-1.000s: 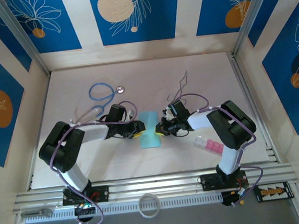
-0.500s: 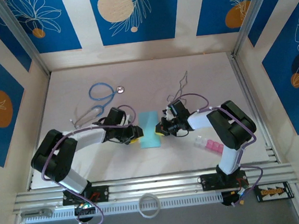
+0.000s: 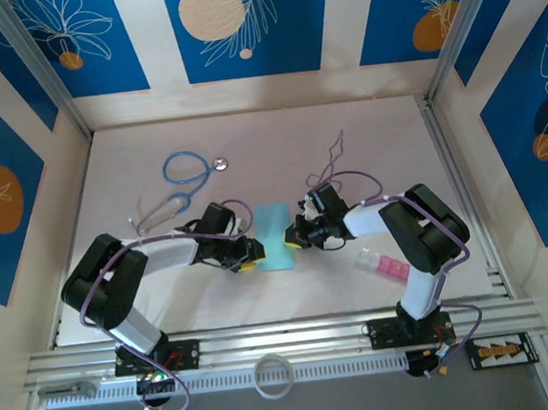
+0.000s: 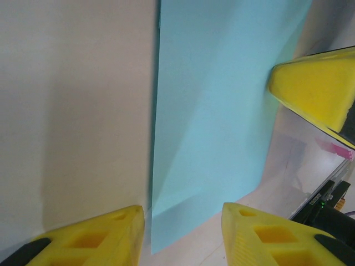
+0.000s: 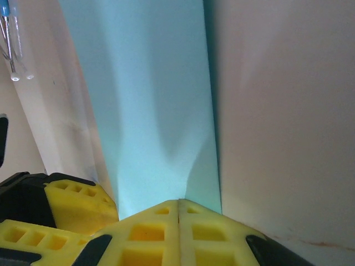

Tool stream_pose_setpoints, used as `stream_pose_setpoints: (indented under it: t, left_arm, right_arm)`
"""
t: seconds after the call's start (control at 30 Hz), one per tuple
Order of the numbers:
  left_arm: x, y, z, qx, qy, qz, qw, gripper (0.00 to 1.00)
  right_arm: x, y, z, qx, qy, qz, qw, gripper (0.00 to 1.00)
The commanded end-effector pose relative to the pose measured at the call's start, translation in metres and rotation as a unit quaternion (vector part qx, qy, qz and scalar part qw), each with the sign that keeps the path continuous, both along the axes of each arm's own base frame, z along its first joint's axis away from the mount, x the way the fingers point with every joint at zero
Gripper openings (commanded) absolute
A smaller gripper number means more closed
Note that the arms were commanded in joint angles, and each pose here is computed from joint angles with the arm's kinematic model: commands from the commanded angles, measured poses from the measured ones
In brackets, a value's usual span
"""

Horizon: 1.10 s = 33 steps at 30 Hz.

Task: Fold a paper plane with a square sheet of paper (pick it up from the middle)
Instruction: Third fold the triangle at the center of the table.

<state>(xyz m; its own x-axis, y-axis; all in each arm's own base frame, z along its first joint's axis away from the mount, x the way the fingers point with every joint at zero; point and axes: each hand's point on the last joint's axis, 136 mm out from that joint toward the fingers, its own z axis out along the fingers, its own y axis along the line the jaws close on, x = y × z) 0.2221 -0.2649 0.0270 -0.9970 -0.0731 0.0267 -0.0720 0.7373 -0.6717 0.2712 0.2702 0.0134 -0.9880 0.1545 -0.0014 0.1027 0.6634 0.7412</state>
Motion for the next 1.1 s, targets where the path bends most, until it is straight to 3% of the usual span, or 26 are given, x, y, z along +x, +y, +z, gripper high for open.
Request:
stream_pose_setpoints:
  t: [0.0,0.2,0.6,1.07]
  left_arm:
    - [-0.001,-0.013,-0.001,-0.015,-0.003,-0.014,1.0,0.42]
    - [0.008,-0.023,0.009,-0.045,-0.016,-0.007,0.999,0.4]
    - [0.018,-0.019,0.013,-0.043,-0.042,0.013,0.998,0.46]
    - [0.048,-0.018,0.024,-0.049,-0.083,0.037,0.995,0.45]
  right_arm:
    - [-0.026,-0.031,-0.04,-0.082,0.069,-0.021,0.994,0.01]
    - [-0.026,-0.031,-0.04,-0.083,0.069,-0.021,0.994,0.01]
    - [-0.025,-0.03,-0.04,-0.082,0.068,-0.018,0.994,0.01]
    - [-0.026,-0.029,-0.038,-0.079,0.066,-0.013,0.995,0.01]
